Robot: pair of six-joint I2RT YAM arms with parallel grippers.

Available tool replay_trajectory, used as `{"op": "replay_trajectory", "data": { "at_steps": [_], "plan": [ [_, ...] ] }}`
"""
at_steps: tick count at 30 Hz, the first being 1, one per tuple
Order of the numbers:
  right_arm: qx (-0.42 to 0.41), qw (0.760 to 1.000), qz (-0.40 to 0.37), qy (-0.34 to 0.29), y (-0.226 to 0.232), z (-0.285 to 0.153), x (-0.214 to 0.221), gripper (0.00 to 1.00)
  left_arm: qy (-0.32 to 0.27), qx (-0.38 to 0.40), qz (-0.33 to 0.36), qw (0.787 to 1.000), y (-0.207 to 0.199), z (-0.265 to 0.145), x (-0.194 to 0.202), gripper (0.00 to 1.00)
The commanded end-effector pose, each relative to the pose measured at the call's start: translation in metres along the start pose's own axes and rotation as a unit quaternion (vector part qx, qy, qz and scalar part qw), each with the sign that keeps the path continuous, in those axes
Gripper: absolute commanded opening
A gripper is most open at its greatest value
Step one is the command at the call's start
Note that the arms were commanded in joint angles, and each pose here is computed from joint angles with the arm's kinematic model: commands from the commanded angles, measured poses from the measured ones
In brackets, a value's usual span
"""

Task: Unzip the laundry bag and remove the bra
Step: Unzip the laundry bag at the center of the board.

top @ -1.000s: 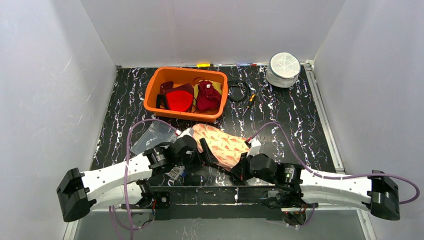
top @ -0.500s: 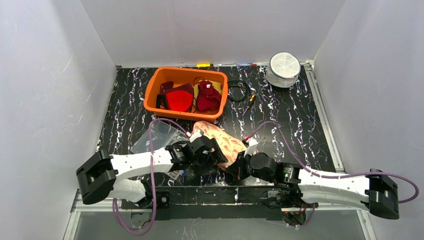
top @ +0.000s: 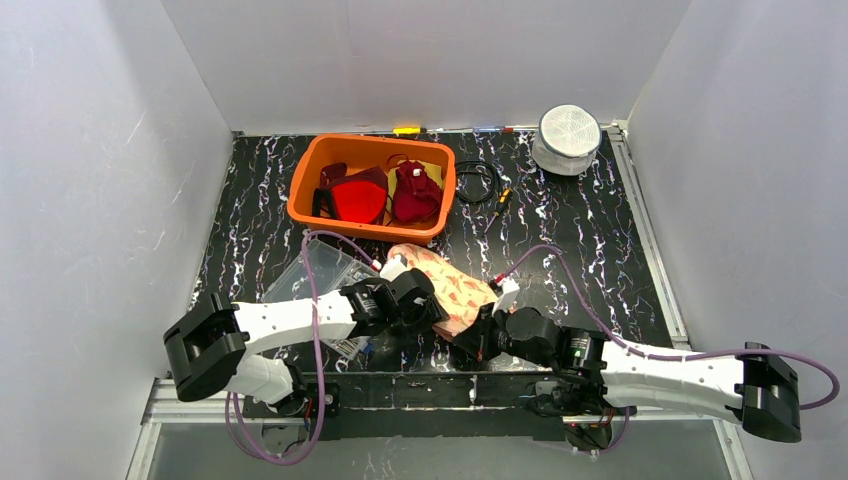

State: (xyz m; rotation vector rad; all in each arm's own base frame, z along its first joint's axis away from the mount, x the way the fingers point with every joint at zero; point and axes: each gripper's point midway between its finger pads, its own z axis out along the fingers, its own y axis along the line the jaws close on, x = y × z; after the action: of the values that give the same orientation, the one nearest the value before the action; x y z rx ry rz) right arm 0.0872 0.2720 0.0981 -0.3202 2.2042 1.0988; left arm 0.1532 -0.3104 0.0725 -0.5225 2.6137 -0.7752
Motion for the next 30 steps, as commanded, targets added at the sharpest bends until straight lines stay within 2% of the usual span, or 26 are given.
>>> {"op": "replay_trajectory", "data": {
  "at_steps": [1,10,20,25,30],
  "plan": [
    [-0.019,1.0,0.007,-0.01,0.009,-0.003,-0.006,0.01,-0.032,-0.019,0.001,0.999,0.003,-0.003,-0.013,0.38],
    [-0.01,1.0,0.003,-0.011,0.007,-0.011,-0.009,0.01,-0.051,-0.038,-0.001,0.998,0.012,-0.006,-0.024,0.01],
    [0.038,0.999,-0.004,-0.014,-0.012,-0.029,-0.013,0.01,-0.068,-0.035,0.012,0.997,0.019,-0.017,-0.037,0.0],
    [0.075,0.997,0.015,-0.029,-0.029,-0.037,-0.015,0.01,-0.046,-0.011,0.047,0.998,0.012,-0.02,-0.038,0.0],
    [0.071,0.997,0.019,-0.037,-0.03,-0.039,-0.016,0.01,-0.012,0.02,0.087,0.996,0.012,-0.02,-0.035,0.0]
  ]
}}
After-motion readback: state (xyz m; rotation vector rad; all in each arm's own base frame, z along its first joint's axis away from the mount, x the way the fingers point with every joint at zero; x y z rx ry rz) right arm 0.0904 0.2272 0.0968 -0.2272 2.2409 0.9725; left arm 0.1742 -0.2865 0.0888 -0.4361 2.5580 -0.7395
